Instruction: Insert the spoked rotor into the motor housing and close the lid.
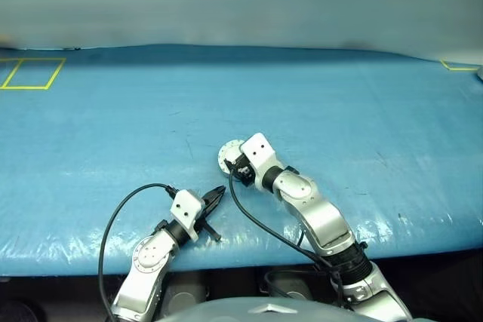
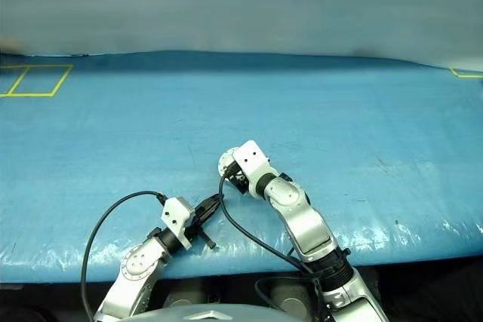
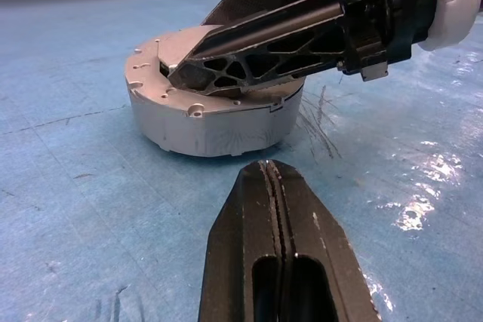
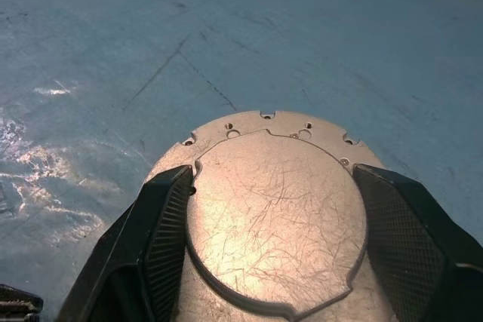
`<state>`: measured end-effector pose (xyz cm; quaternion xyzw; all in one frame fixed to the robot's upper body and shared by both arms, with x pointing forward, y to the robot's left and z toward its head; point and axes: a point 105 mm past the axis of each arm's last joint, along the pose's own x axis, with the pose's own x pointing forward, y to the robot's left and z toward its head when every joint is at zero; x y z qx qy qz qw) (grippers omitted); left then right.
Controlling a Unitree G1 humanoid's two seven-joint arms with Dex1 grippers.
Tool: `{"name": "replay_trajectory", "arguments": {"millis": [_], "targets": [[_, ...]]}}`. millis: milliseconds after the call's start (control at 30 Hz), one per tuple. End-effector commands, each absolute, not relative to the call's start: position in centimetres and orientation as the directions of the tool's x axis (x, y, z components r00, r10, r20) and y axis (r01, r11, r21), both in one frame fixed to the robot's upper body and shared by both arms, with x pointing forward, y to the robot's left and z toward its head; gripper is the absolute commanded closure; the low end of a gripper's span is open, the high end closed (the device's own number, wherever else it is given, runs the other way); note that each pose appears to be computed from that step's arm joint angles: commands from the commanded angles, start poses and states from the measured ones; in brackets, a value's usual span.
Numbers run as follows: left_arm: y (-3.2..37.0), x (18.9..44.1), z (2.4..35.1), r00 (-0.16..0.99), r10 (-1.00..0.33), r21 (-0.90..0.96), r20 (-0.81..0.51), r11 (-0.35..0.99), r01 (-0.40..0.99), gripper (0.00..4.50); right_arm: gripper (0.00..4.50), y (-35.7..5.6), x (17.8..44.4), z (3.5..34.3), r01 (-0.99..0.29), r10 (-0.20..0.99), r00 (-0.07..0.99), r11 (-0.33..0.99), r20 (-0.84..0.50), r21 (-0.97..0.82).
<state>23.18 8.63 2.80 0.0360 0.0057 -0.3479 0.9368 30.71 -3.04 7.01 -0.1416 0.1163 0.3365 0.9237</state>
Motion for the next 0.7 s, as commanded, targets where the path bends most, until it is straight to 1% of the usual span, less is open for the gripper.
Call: {"name": "replay_trajectory", "arguments": {"millis": [33, 167, 233, 300, 333, 400, 433, 500, 567, 700], "targets": [[8.7, 23.4, 3.5, 0.758, -0.653, 0.077, -0.002, 0.755, 0.651, 4.50, 1.47, -4.1, 30.4, 4.4, -0.657, 0.558, 0.726, 0.735, -0.401, -0.166], [8.9, 23.5, 3.5, 0.759, -0.651, 0.080, -0.006, 0.757, 0.649, 4.50, 1.47, -4.3, 30.5, 3.6, -0.669, 0.563, 0.714, 0.723, -0.416, -0.171], [8.9, 23.5, 3.5, 0.758, -0.652, 0.086, -0.011, 0.755, 0.650, 4.50, 1.47, -4.4, 30.3, 3.0, -0.682, 0.566, 0.693, 0.715, -0.446, -0.153], [9.0, 23.5, 3.5, 0.759, -0.651, 0.089, -0.013, 0.756, 0.649, 4.50, 1.47, -4.0, 30.0, 3.0, -0.678, 0.594, 0.674, 0.734, -0.439, -0.048], [9.0, 23.5, 3.5, 0.760, -0.650, 0.089, -0.013, 0.756, 0.649, 4.50, 1.47, -4.0, 30.0, 3.0, -0.669, 0.592, 0.676, 0.743, -0.440, -0.028], [9.1, 23.6, 3.5, 0.762, -0.648, 0.090, -0.012, 0.758, 0.646, 4.50, 1.47, -4.7, 30.3, 2.2, -0.667, 0.534, 0.692, 0.731, -0.486, -0.146], [9.1, 23.6, 3.5, 0.762, -0.647, 0.089, -0.013, 0.759, 0.645, 4.50, 1.47, -4.8, 30.3, 2.0, -0.666, 0.525, 0.694, 0.728, -0.493, -0.161], [9.4, 23.7, 3.6, 0.777, -0.629, 0.077, -0.017, 0.774, 0.629, 4.50, 1.47, -4.6, 30.3, 2.2, -0.662, 0.535, 0.692, 0.738, -0.485, -0.129], [9.9, 24.4, 3.9, 0.818, -0.575, 0.015, -0.012, 0.818, 0.575, 4.50, 1.47, -4.4, 30.2, 2.4, -0.661, 0.542, 0.692, 0.741, -0.477, -0.116], [11.5, 27.0, 5.0, 0.913, -0.398, -0.203, -0.086, 0.905, 0.375, 4.50, 1.47, -4.3, 30.2, 2.5, -0.661, 0.543, 0.693, 0.741, -0.475, -0.118]]}}
